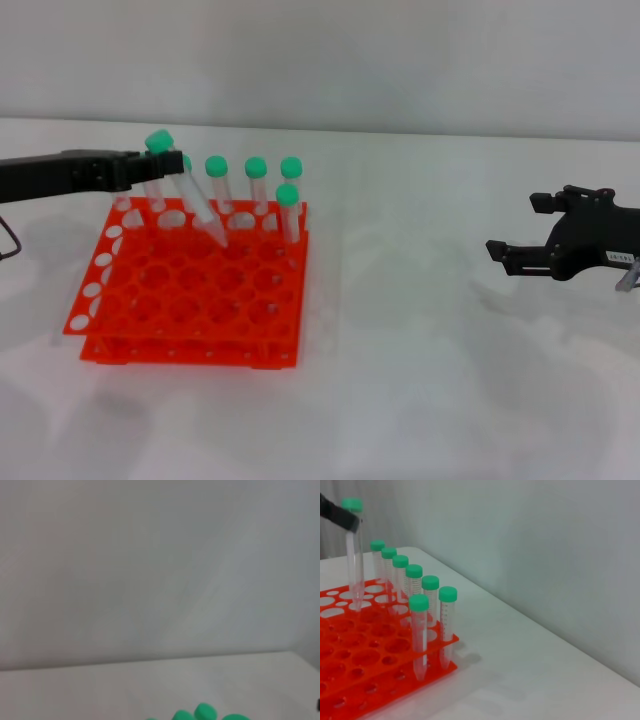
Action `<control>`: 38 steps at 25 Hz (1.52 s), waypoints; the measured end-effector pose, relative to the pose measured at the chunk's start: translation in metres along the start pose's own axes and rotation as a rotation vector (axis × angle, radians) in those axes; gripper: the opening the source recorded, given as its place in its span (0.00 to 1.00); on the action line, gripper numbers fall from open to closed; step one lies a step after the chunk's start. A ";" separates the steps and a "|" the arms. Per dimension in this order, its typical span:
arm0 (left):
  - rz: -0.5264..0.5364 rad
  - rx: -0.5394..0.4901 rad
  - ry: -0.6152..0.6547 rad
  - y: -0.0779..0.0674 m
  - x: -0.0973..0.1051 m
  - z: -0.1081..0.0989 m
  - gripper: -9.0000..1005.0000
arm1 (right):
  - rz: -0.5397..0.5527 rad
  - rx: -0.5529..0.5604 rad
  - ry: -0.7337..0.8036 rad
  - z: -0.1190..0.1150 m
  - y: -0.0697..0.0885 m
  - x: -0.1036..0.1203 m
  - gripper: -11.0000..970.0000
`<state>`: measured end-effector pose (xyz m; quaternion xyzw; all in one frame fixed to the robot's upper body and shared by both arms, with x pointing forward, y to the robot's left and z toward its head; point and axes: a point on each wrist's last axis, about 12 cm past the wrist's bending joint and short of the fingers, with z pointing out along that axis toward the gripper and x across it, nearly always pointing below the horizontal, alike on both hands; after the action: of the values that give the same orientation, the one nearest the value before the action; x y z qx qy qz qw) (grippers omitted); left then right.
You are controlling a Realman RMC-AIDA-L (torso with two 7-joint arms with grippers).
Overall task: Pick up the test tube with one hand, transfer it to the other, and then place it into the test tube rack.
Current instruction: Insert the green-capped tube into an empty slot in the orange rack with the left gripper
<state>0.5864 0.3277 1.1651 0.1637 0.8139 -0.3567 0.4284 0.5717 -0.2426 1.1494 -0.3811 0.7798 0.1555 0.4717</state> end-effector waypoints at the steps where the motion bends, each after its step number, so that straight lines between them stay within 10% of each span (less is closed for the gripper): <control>1: 0.001 -0.010 0.012 0.001 0.000 0.001 0.21 | 0.001 0.000 -0.001 0.000 0.000 0.000 0.88; 38: 0.166 -0.039 0.030 0.006 -0.002 0.041 0.21 | 0.016 -0.007 -0.001 0.013 -0.008 -0.009 0.88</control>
<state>0.6152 0.3025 1.1484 0.2276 0.8106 -0.3015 0.4475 0.5878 -0.2358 1.1514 -0.3763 0.7821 0.1620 0.4695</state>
